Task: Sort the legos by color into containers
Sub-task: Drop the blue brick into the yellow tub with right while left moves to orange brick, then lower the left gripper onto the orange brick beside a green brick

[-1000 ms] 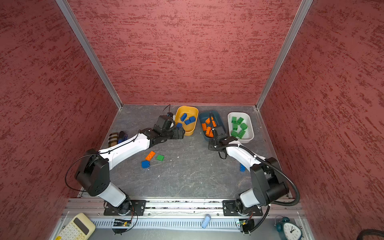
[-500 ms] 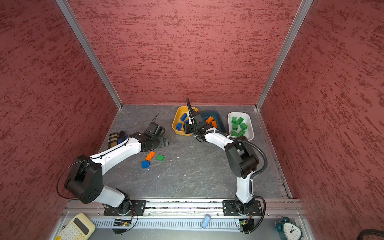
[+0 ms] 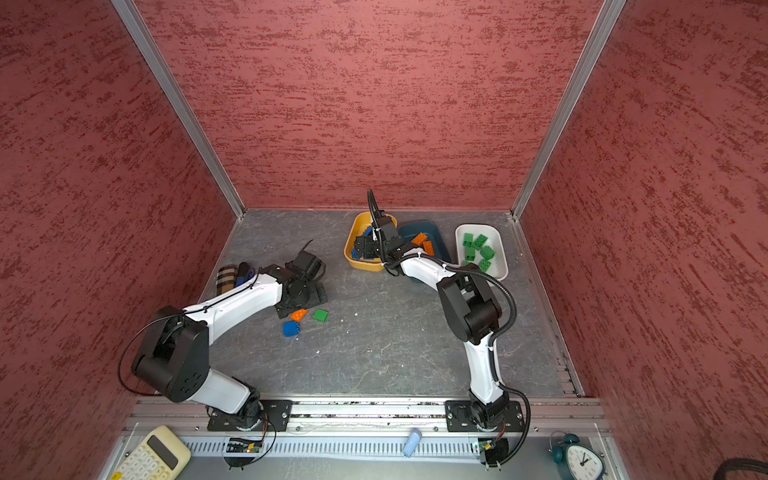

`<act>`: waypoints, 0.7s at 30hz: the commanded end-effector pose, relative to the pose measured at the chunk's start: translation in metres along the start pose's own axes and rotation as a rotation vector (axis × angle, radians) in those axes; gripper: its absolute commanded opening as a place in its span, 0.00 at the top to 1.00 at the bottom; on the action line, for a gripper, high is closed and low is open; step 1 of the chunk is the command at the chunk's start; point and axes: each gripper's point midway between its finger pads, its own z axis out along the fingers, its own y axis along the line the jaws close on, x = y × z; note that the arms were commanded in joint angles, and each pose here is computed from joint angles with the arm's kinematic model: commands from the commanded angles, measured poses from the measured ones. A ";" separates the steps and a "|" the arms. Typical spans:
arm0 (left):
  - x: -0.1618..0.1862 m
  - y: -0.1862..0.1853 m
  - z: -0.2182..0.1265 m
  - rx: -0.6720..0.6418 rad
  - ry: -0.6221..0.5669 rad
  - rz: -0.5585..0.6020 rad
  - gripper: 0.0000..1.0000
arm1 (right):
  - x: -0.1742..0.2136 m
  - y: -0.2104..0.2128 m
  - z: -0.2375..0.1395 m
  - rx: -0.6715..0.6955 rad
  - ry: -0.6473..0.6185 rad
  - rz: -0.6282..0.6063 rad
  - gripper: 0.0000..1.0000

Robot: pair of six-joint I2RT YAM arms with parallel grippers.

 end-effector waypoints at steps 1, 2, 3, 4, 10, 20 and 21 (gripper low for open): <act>0.001 0.012 0.011 -0.026 0.024 -0.131 0.00 | -0.024 -0.001 -0.026 0.031 -0.099 -0.005 0.01; 0.000 0.011 0.015 -0.015 0.027 -0.163 0.01 | -0.023 -0.002 -0.029 0.032 -0.102 -0.002 0.01; 0.000 0.009 0.019 0.000 0.035 -0.186 0.01 | -0.023 -0.003 -0.031 0.033 -0.105 0.001 0.01; 0.000 0.006 0.024 0.021 0.049 -0.208 0.00 | -0.020 -0.003 -0.032 0.033 -0.101 0.004 0.01; 0.011 -0.006 0.035 0.054 0.120 -0.259 0.01 | -0.010 -0.008 -0.034 0.043 -0.081 0.006 0.01; 0.020 0.014 0.057 0.010 0.094 -0.421 0.00 | -0.004 -0.011 -0.032 0.049 -0.064 0.002 0.01; 0.019 0.015 0.058 0.007 0.086 -0.425 0.01 | -0.004 -0.011 -0.033 0.051 -0.065 0.001 0.01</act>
